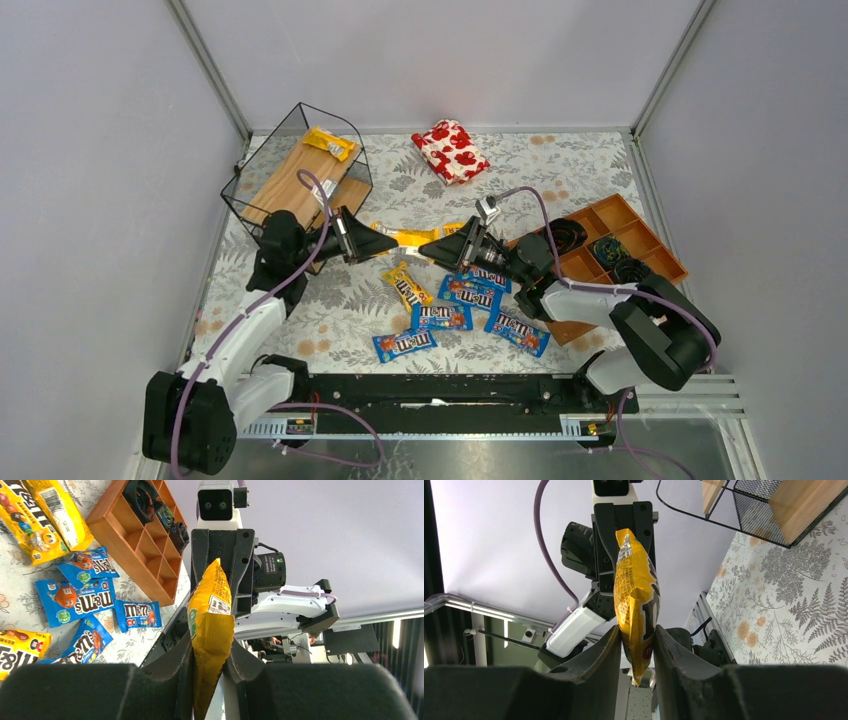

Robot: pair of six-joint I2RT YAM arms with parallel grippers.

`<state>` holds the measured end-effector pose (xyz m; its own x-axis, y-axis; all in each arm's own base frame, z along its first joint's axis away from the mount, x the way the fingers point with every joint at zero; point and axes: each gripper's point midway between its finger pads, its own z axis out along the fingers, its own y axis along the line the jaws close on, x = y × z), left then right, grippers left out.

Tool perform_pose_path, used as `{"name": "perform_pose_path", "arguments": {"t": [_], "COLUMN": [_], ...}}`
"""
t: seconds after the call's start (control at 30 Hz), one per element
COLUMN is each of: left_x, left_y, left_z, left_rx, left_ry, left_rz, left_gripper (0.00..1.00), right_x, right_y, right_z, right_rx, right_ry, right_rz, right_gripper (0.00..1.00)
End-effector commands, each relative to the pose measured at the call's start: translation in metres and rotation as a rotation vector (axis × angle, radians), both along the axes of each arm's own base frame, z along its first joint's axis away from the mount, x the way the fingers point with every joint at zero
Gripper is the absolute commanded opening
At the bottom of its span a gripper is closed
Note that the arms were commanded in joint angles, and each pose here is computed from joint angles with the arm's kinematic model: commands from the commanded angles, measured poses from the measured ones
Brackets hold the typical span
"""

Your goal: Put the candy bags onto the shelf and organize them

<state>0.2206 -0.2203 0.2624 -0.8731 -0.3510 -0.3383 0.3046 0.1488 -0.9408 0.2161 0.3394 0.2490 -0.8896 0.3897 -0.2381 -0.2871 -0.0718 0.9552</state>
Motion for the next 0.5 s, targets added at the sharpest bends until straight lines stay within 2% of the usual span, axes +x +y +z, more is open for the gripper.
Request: {"name": "perform_pose_path", "arguments": {"t": [0.0,0.13,0.23,0.37,0.47], "left_x": [0.006,0.009,0.014,0.027,0.039], "left_y": [0.002,0.005,0.01,0.028,0.06], "left_z": [0.016,0.021,0.02,0.028,0.048], "left_rx": [0.032,0.081,0.152,0.316,0.484], "left_ry": [-0.077,-0.11,-0.127,-0.194,-0.269], "left_rz": [0.015,0.035,0.059,0.166,0.357], "left_gripper": [0.25,0.29,0.48,0.84,0.95], "right_x": [0.006,0.011,0.014,0.02,0.028], "right_y": [0.007,0.009,0.012,0.018,0.025], "right_z": [0.03,0.03,0.034,0.043,0.049], "right_rx": [0.075,0.086,0.108,0.144,0.162], "right_ry": [-0.075,-0.073,-0.068,-0.067,-0.066], "right_rz": [-0.025,-0.045,-0.049,-0.058,-0.081], "right_gripper": [0.34,0.22,0.2,0.19,0.19]}}
